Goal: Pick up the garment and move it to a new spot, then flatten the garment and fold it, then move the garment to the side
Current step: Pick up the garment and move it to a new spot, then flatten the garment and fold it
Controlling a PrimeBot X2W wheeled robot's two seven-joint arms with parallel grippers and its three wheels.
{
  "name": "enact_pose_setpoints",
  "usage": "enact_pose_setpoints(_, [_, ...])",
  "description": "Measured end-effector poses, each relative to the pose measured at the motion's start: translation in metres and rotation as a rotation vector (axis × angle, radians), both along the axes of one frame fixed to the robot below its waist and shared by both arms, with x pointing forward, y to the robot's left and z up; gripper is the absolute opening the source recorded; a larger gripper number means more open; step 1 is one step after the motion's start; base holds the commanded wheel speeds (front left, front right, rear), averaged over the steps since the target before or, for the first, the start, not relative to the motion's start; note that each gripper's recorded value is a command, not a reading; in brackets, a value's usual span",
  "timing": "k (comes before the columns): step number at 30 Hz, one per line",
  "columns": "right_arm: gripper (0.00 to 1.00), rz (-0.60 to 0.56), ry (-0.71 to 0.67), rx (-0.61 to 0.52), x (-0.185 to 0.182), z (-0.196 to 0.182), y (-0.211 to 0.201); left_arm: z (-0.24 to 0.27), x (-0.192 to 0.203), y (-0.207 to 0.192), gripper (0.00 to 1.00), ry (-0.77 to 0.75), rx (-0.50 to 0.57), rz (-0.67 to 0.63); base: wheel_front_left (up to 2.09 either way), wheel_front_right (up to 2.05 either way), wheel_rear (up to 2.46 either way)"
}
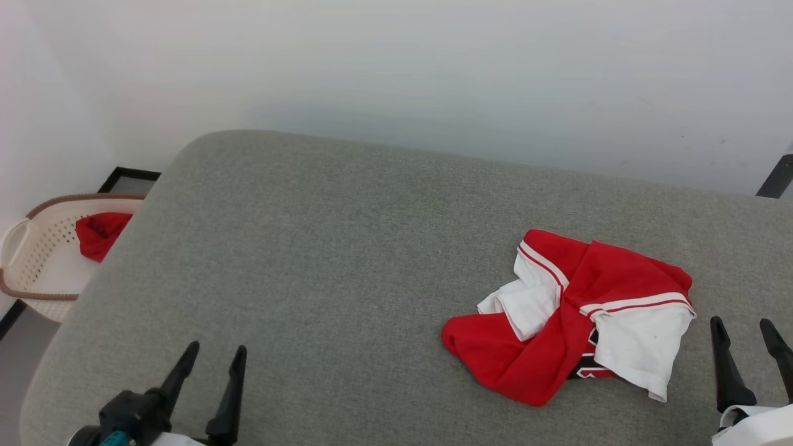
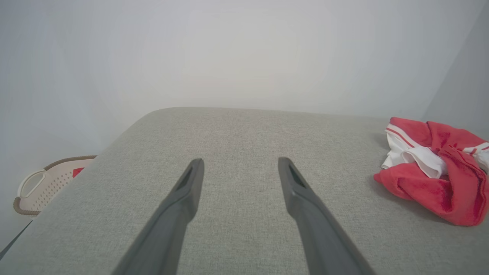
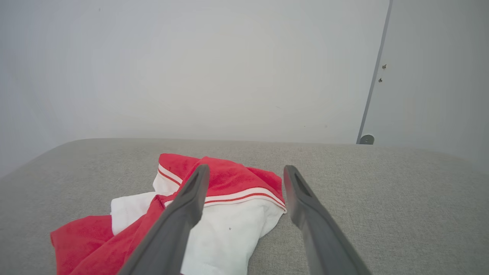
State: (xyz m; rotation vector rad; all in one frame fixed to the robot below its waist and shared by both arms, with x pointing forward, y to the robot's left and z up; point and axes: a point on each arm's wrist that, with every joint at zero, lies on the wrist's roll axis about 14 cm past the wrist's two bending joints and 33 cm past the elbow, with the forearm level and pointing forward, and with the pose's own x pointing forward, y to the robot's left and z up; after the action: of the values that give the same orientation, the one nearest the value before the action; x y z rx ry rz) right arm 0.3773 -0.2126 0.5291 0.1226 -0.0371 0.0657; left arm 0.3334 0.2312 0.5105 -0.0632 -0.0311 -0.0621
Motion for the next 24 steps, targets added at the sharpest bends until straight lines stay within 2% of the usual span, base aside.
enact_pose_setpoints(6, [1.0, 0.012, 0.016, -0.006, 0.001, -0.004, 0.003, -0.003, -0.001, -0.001, 1.0, -0.003, -0.015, 0.008, 0.0, 0.0, 0.0])
enact_pose_setpoints(9, [1.0, 0.053, 0.057, -0.057, 0.002, -0.011, 0.01, -0.005, -0.001, -0.001, 1.0, -0.001, -0.016, 0.013, 0.0, 0.0, 0.0])
enact_pose_setpoints(12, [1.0, 0.163, 0.175, -0.182, 0.002, -0.032, 0.025, -0.004, 0.002, -0.003, 1.0, -0.006, -0.025, 0.012, 0.0, 0.0, 0.0])
enact_pose_setpoints(17, [1.0, 0.383, 0.369, -0.457, -0.001, -0.066, 0.045, -0.009, 0.01, -0.007, 1.0, 0.004, -0.044, 0.015, 0.0, 0.0, 0.0])
enact_pose_setpoints(21, [1.0, 0.522, 0.459, -0.63, 0.0, -0.082, 0.05, -0.019, 0.018, -0.014, 1.0, 0.027, -0.064, 0.007, 0.0, 0.0, 0.0])
enact_pose_setpoints(24, [1.0, 0.582, 0.506, -0.726, 0.005, -0.092, 0.045, -0.026, 0.023, -0.017, 1.0, 0.045, -0.075, 0.005, 0.0, 0.0, 0.0])
